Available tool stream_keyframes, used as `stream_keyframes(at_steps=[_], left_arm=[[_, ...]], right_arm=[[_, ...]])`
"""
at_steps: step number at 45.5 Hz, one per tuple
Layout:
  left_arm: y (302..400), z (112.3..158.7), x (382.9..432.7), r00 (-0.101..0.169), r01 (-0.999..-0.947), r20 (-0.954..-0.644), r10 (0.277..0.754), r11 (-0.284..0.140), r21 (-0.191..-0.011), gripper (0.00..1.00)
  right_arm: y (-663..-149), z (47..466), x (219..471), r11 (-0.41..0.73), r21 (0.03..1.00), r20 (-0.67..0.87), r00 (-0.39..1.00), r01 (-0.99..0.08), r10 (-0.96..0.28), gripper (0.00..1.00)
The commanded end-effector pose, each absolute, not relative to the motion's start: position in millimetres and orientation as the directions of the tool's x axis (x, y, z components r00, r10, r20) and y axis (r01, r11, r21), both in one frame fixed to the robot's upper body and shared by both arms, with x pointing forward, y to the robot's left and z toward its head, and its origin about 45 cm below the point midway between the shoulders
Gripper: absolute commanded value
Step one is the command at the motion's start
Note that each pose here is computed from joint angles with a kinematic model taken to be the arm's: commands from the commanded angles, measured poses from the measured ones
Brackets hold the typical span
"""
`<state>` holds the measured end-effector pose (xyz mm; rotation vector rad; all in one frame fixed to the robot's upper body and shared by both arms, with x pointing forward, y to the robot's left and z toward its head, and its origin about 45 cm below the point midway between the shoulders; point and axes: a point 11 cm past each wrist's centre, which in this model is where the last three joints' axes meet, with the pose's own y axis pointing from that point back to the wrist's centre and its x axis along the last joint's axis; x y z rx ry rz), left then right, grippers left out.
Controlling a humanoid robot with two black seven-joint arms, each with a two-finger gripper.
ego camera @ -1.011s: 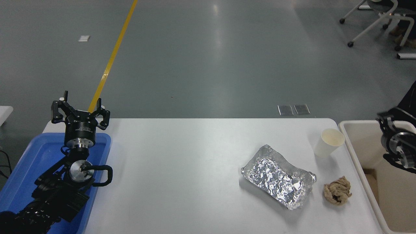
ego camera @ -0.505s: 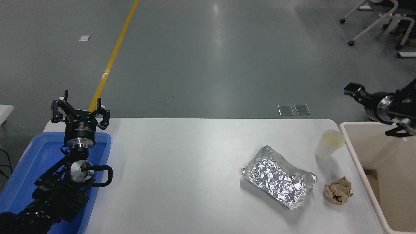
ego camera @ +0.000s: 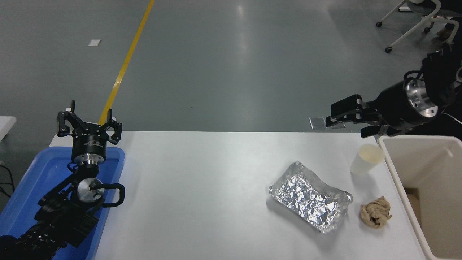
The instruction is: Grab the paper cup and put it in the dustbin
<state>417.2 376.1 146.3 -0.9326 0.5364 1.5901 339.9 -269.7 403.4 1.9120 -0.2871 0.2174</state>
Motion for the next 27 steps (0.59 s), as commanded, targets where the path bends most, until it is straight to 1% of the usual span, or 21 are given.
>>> stream_keyframes(at_steps=[1,5,10,14,16,19,27], left_arm=[[376.9,145.9,416.6,-0.027,-0.9603,-0.802,0.597,-0.238,-0.145,0.99],[376.7,146.5,417.1,-0.026,-0.9602,-0.802,0.597,-0.238,-0.146,0.99],[377.0,146.7,417.1,-0.026,-0.9599,-0.802,0.596,-0.239,-0.147,0.99],[376.7,146.5,417.1,-0.026,-0.9602,-0.802,0.597,-0.238,-0.146,0.99],[375.9,146.2,417.2,-0.025,-0.9609,-0.803,0.596,-0.236,-0.145,0.99],[376.0,146.3,417.2,-0.025,-0.9605,-0.803,0.596,-0.237,-0.146,0.99],[375.9,146.2,417.2,-0.025,-0.9609,-0.803,0.596,-0.236,-0.145,0.99]], right_arm=[[-260.6,454.2,323.4,-0.379,0.876,0.309,0.950,-0.299,-0.036,1.00],[-266.9,452.1,325.0,-0.360,0.882,0.308,0.950,-0.303,-0.047,1.00],[-285.9,442.2,328.1,-0.303,0.904,0.297,0.953,-0.301,-0.060,1.00],[-302.2,424.8,333.6,-0.268,0.922,0.266,0.960,-0.280,-0.087,1.00],[-311.7,418.4,341.7,-0.252,0.919,0.281,0.953,-0.302,-0.117,1.00],[-329.5,402.8,355.2,-0.217,0.913,0.312,0.935,-0.344,-0.169,1.00],[-381.1,340.4,381.4,-0.086,0.901,0.389,0.878,-0.426,-0.278,1.00]])
